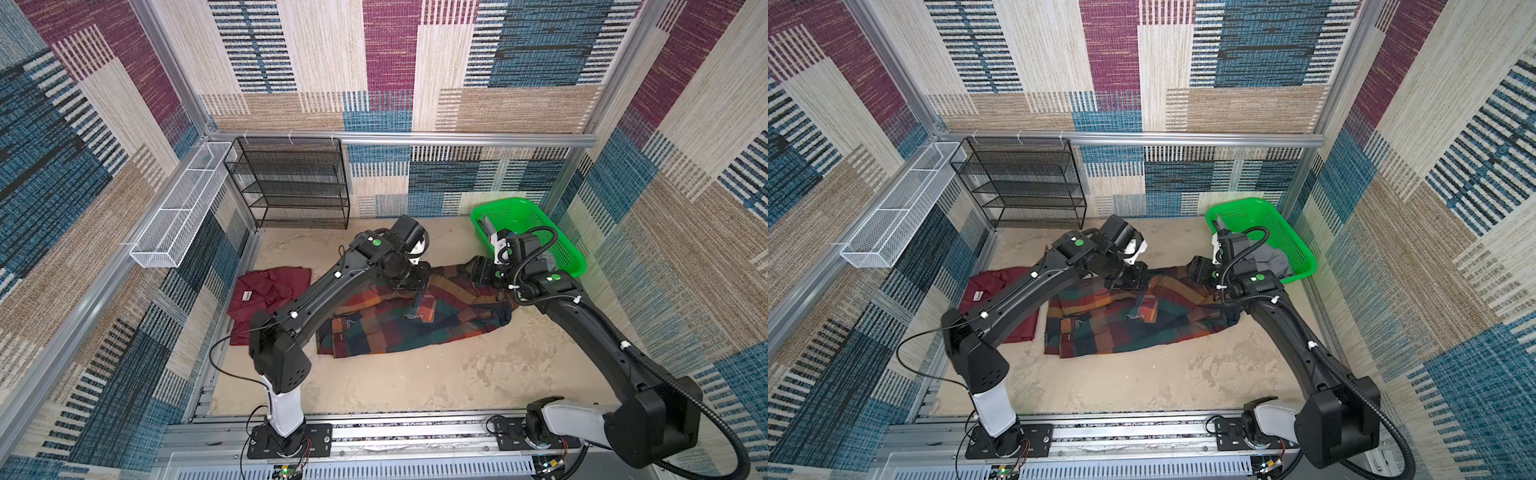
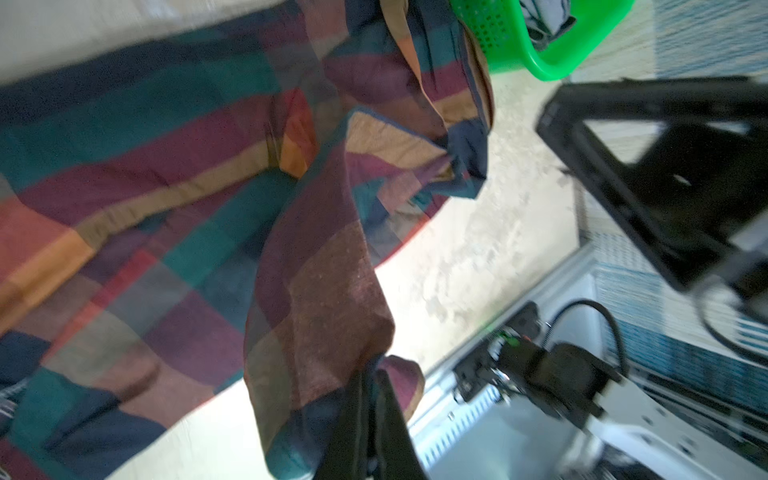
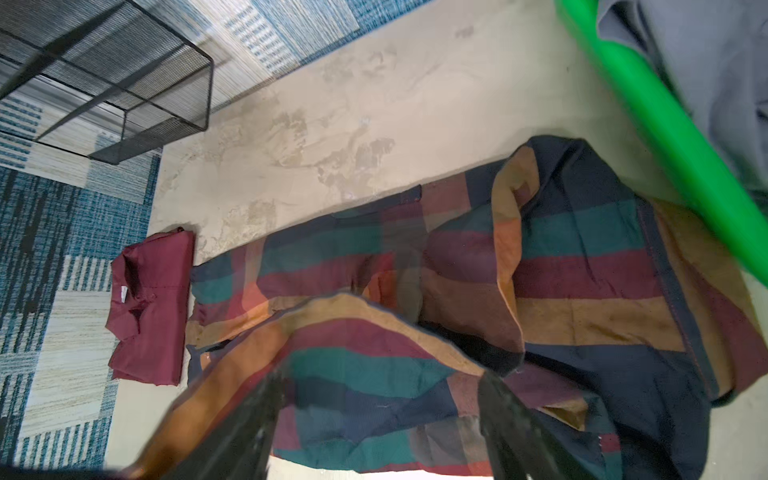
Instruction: Fold and stack the long sleeve shirts
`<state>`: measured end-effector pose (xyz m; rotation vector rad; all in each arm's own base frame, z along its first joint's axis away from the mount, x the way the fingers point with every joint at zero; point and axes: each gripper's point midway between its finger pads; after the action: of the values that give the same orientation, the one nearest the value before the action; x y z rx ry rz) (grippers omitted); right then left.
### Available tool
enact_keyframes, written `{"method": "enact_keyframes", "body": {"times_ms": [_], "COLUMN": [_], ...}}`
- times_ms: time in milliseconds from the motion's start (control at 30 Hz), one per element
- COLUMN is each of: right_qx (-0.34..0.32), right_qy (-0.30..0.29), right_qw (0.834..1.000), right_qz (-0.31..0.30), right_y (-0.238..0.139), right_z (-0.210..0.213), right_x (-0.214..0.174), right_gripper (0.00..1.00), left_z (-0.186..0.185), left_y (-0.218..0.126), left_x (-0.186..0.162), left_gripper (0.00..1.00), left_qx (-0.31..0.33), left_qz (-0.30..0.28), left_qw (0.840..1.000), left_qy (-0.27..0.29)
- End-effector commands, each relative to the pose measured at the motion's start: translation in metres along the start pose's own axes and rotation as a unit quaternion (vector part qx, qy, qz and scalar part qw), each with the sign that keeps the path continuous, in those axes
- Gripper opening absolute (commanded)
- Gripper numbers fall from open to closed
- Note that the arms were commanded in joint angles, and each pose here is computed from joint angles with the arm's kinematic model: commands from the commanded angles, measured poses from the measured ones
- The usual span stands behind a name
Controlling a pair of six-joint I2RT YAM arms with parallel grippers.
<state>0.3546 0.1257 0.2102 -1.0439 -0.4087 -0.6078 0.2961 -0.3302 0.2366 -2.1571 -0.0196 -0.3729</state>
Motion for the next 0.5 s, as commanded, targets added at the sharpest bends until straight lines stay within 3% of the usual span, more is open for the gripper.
{"method": "enact_keyframes", "body": {"times_ms": [0, 167, 467], "right_qx": [0.020, 0.010, -0.025], "right_qy": [0.024, 0.042, 0.046], "right_qw": [0.999, 0.999, 0.998], "right_qz": [-0.018, 0.006, 0.031], "right_y": [0.019, 0.060, 0.109], "right_z": [0.004, -0.007, -0.029], "right_x": [0.013, 0.014, 0.014], "right_gripper": [0.76, 0.75, 0.74], "left_z": [-0.024, 0.024, 0.089], "left_y": [-0.021, -0.033, -0.039], "left_x": [-0.003, 0.006, 0.040], "left_gripper": [0.00, 0.00, 0.00], "left_qx": [-0.151, -0.204, -0.255], "left_qz": [0.013, -0.021, -0.092], "left_qw": [0.987, 0.969, 0.944], "left_qy": [-0.058, -0.135, -0.187]}}
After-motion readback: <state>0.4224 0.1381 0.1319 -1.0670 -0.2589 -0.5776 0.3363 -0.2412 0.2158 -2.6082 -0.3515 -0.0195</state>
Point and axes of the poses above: each gripper's point midway between its finger pads, its own y axis out along the fingers, its own z axis along the line the jaws close on, x = y × z, and after that the axes turned 2 degrees about -y, right-handed
